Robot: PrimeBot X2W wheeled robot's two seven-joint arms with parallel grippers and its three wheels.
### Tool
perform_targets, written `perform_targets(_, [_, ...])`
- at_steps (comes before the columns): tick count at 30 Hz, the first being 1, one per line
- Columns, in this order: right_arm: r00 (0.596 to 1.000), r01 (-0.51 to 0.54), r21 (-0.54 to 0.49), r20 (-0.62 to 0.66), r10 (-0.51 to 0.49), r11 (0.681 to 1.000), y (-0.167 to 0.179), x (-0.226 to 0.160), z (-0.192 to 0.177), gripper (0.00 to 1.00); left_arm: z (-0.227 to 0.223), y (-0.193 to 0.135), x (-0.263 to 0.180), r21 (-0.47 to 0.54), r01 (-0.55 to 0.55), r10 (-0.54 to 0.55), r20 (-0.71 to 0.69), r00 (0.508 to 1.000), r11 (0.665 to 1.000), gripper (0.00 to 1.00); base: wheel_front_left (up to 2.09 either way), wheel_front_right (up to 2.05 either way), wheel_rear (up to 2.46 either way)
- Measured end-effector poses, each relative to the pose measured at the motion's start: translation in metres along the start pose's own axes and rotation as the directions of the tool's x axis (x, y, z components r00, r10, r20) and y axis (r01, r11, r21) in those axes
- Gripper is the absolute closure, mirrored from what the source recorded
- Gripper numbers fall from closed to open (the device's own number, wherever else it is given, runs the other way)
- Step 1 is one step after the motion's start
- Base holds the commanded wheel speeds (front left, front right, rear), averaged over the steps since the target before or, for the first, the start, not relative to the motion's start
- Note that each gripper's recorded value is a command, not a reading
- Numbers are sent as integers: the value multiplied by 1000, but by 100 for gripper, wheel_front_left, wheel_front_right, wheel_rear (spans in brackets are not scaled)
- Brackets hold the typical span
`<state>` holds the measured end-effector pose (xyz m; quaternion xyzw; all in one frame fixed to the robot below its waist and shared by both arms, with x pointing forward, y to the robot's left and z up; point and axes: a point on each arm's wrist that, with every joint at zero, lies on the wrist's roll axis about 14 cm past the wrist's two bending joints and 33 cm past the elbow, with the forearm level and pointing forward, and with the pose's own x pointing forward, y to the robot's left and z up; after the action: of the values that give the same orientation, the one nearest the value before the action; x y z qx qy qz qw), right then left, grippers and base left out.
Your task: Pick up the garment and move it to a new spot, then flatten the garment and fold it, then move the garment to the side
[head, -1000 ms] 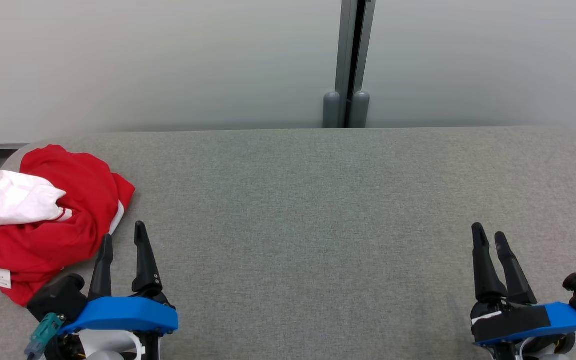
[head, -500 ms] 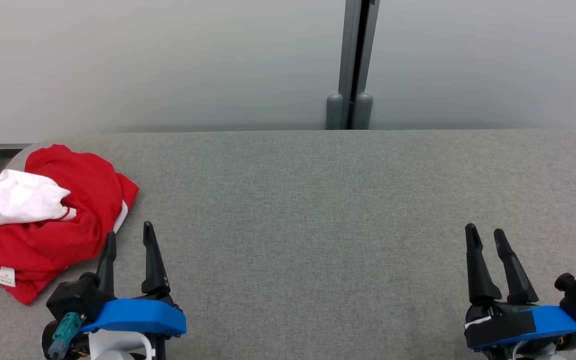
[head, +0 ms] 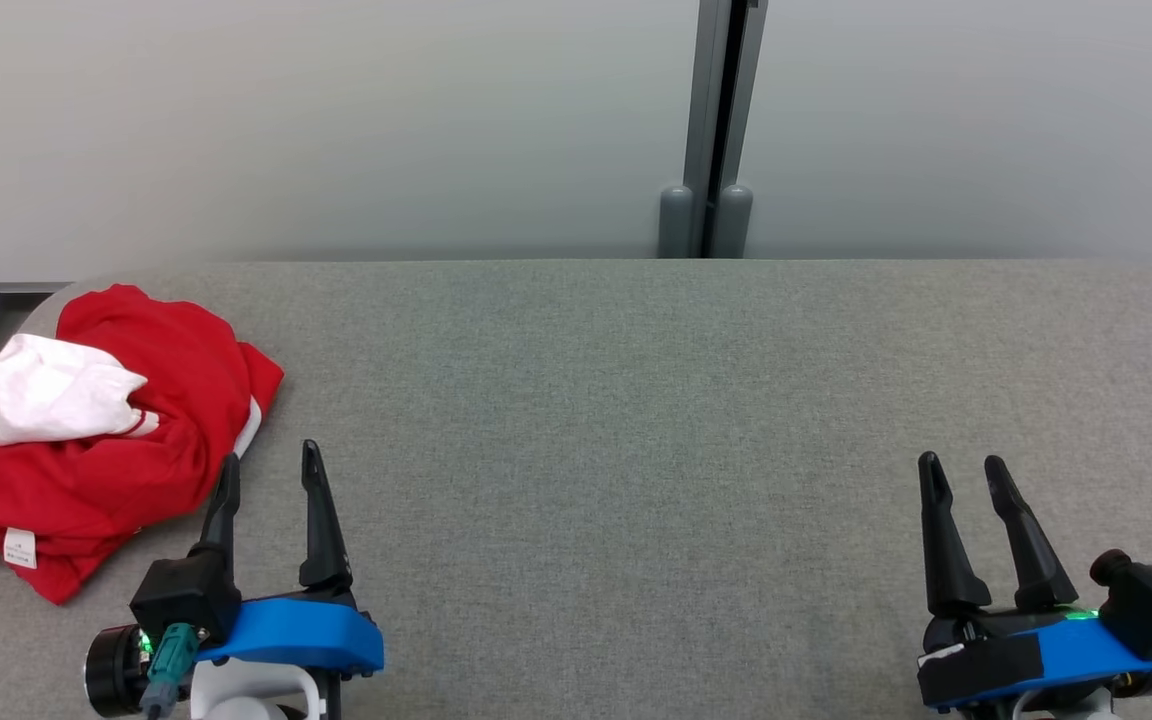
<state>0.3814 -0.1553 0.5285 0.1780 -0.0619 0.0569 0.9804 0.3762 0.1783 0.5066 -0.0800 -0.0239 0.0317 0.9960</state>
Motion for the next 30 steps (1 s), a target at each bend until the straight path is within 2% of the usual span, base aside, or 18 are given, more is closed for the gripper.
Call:
perform_targets(23, [999,-50,-166,-29,46,985,7,0,-12,0,-11,-5,-2,139,25,-24,-10,1000,990,0,0,0,0])
perform_targets(30, [998,-46,-171,-42,39,984,4,-1,-16,0,-11,-1,-2,123,7,-5,-18,1000,992,0,0,0,0])
